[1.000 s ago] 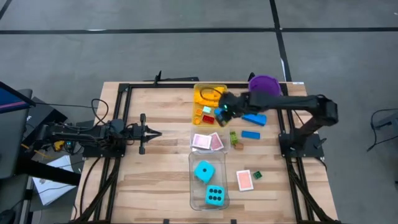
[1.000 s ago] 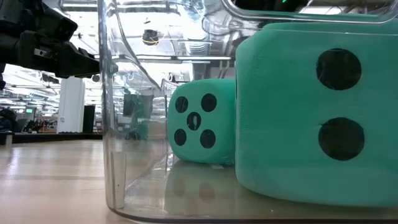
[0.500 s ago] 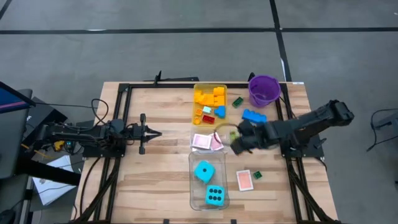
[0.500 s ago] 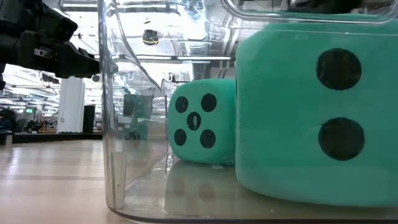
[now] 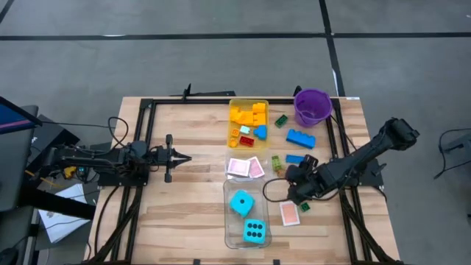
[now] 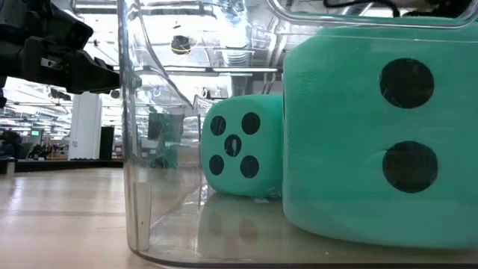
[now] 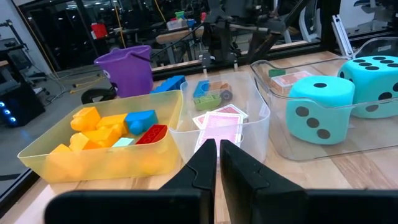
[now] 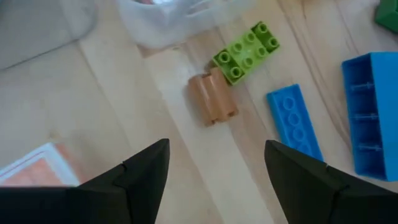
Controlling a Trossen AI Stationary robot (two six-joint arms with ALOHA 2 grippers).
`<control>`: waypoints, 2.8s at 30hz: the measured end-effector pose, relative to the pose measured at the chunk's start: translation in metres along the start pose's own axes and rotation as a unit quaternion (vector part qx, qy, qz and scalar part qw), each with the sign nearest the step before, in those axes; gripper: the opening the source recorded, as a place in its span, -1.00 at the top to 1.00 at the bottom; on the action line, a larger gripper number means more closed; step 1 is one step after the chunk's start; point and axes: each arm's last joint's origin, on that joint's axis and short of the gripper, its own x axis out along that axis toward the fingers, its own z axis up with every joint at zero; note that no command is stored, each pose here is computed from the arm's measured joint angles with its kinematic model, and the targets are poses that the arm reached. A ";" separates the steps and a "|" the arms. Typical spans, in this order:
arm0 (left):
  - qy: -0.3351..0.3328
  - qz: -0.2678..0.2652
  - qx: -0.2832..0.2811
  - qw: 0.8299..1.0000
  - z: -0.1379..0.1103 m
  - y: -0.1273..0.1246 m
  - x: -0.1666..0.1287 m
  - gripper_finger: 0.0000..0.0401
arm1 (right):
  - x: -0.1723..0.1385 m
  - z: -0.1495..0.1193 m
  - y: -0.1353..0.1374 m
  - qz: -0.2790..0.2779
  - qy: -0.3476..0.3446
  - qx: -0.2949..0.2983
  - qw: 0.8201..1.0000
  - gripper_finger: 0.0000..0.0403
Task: Pick & Place Toys
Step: Put the brown game piece into the yellow bin
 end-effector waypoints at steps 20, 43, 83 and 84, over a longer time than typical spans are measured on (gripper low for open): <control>0.000 0.000 0.000 1.000 0.000 0.000 0.000 0.92 | 0.013 0.012 -0.005 -0.011 -0.034 -0.145 0.989 -0.27; 0.000 0.000 0.000 1.000 0.000 0.000 0.000 0.92 | 0.066 0.008 -0.022 0.069 -0.028 -0.137 0.988 -0.27; 0.000 0.000 0.000 1.000 0.000 0.000 0.000 0.92 | 0.086 -0.003 -0.031 0.118 -0.028 -0.096 0.988 0.35; 0.000 0.000 0.000 1.000 0.000 0.000 0.000 0.92 | 0.085 -0.004 -0.031 0.118 -0.024 -0.093 0.988 0.35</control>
